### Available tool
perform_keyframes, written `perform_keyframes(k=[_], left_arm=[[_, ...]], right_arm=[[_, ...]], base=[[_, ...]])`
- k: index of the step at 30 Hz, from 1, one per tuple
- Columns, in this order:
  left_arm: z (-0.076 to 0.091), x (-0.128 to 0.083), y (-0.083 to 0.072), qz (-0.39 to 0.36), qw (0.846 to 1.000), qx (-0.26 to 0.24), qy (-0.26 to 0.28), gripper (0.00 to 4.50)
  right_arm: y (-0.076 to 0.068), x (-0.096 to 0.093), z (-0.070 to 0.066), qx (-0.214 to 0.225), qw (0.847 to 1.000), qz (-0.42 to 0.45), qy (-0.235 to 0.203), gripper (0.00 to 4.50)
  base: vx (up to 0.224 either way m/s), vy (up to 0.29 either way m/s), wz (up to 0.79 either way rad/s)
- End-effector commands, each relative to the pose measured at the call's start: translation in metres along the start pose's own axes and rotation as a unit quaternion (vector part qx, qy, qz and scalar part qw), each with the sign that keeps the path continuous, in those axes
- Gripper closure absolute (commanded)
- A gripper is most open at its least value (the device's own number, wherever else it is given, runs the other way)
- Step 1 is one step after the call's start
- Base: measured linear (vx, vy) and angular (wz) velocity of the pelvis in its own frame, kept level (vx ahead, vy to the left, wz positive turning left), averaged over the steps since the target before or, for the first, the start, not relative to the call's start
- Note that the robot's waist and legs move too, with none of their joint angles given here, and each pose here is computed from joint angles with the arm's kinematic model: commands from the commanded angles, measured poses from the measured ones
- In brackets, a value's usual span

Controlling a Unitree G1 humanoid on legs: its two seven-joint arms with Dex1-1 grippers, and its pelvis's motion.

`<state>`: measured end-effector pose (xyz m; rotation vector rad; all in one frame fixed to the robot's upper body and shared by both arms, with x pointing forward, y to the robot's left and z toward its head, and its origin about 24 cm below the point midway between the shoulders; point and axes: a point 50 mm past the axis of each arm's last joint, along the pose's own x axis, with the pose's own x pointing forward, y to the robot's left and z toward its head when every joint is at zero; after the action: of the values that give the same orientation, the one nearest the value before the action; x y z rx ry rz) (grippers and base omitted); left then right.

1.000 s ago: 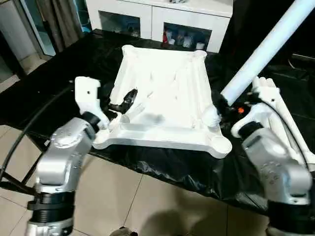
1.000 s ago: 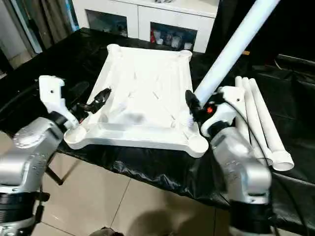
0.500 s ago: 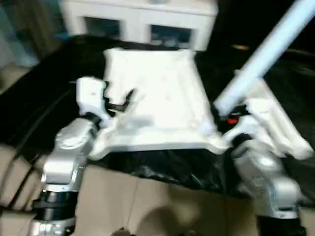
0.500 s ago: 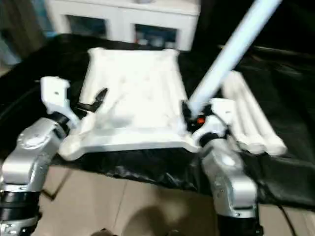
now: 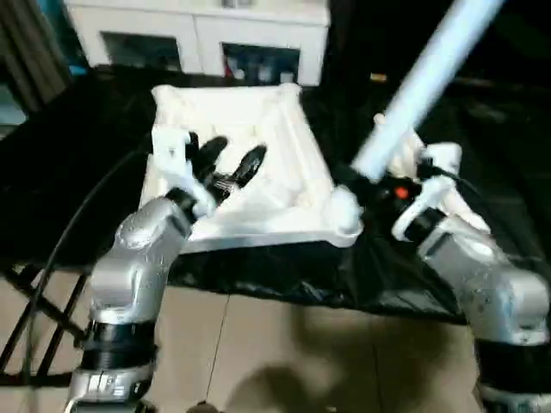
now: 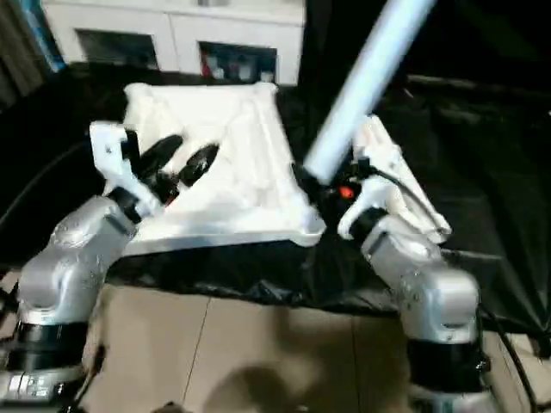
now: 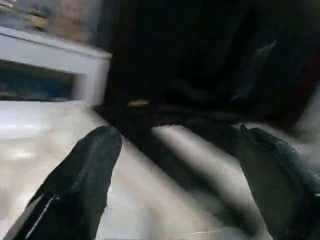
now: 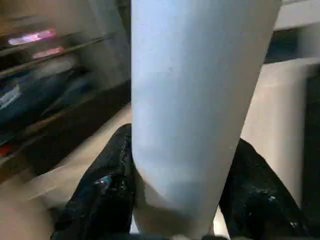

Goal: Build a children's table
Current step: Insert table leg to table base

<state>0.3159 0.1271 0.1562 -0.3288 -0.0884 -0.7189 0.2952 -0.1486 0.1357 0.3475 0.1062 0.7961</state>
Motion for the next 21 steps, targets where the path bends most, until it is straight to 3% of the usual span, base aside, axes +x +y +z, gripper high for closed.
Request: perform_keyframes(k=[1,3,5,8,12,14,16,21], left_arm=[[0.002,0.004,-0.011,-0.062,0.998,-0.027,0.012,0.17],[0.010,0.012,-0.029,-0.168,0.979,-0.119,0.008,0.17],[0.014,0.016,-0.035,-0.201,0.968,-0.147,0.005,0.17],[0.024,0.030,-0.053,-0.274,0.939,-0.207,0.000,0.17],[0.023,0.038,-0.070,-0.323,0.913,-0.248,0.014,0.17],[0.018,0.041,-0.075,-0.331,0.907,-0.257,0.046,0.17],[0.011,0.045,-0.076,-0.325,0.910,-0.246,0.073,0.17],[0.003,0.049,-0.083,-0.325,0.903,-0.262,0.099,0.17]], right_arm=[[0.005,-0.001,0.008,0.022,0.998,0.066,-0.007,2.64],[0.005,-0.008,0.011,0.039,0.988,0.150,0.023,2.64],[0.005,-0.011,0.011,0.046,0.982,0.178,0.035,2.64],[0.008,-0.015,0.010,0.051,0.967,0.239,0.076,2.64],[0.012,-0.021,0.007,0.058,0.951,0.280,0.118,2.64],[0.012,-0.024,0.008,0.064,0.942,0.301,0.137,2.64],[0.011,-0.025,0.008,0.063,0.938,0.309,0.145,2.64],[0.013,-0.026,0.005,0.060,0.931,0.322,0.161,2.64]], base=[[0.000,0.000,0.00],[0.000,0.000,0.00],[0.000,0.000,0.00],[0.000,0.000,0.00],[0.000,0.000,0.00],[0.000,0.000,0.00],[0.000,0.000,0.00],[0.000,0.000,0.00]])
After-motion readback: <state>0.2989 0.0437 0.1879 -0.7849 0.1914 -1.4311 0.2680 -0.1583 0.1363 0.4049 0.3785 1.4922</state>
